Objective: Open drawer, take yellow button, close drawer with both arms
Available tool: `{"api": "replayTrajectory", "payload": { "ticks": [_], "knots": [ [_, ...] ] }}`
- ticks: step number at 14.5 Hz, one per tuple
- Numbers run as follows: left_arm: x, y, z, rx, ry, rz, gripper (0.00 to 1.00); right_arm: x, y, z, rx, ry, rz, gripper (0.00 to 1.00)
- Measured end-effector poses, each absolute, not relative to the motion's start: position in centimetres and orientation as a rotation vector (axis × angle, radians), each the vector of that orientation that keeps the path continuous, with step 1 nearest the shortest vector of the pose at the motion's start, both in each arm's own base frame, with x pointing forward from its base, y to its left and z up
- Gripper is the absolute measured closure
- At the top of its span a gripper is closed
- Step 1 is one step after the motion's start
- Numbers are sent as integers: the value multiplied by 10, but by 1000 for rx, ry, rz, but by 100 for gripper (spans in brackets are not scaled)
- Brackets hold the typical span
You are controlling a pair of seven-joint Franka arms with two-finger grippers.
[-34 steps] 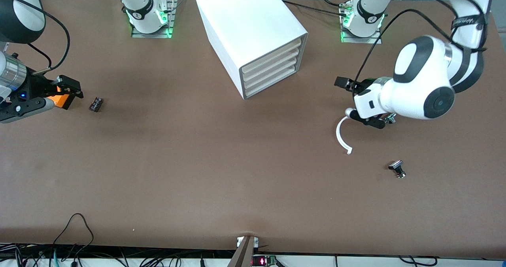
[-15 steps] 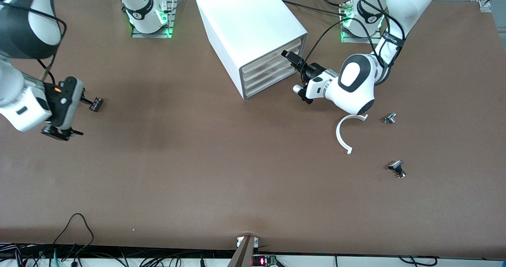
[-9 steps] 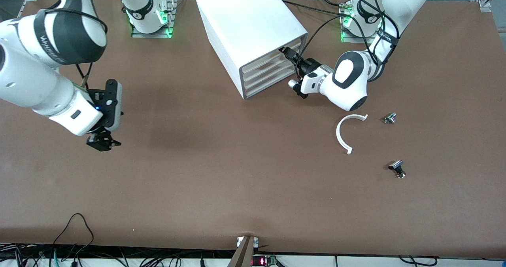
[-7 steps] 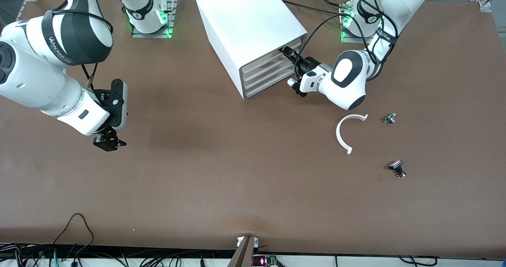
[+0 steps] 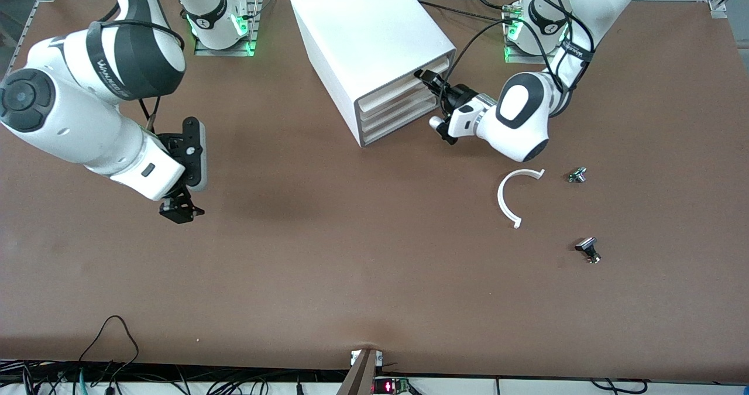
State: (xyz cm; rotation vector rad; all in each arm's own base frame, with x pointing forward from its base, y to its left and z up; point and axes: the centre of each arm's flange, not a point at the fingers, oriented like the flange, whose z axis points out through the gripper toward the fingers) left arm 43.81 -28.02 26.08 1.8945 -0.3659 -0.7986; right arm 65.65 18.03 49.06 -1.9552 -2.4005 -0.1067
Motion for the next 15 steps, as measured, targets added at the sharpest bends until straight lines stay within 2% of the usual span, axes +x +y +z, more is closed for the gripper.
{"api": "replayTrajectory", "payload": {
  "ticks": [6,9,11,15],
  "knots": [
    [517,-189,279,2001,-268,-546,85,649,244,461,-1954,-2394,-106,0],
    [536,-169,288,2047,-259,-481,85,651,268,448,-1985,-2390,-158,0],
    [546,-152,288,2072,-221,-438,73,649,284,443,-1996,-2379,-161,0],
    [563,-118,312,2101,-224,-318,33,624,354,443,-1908,-2457,-166,0]
  ]
}}
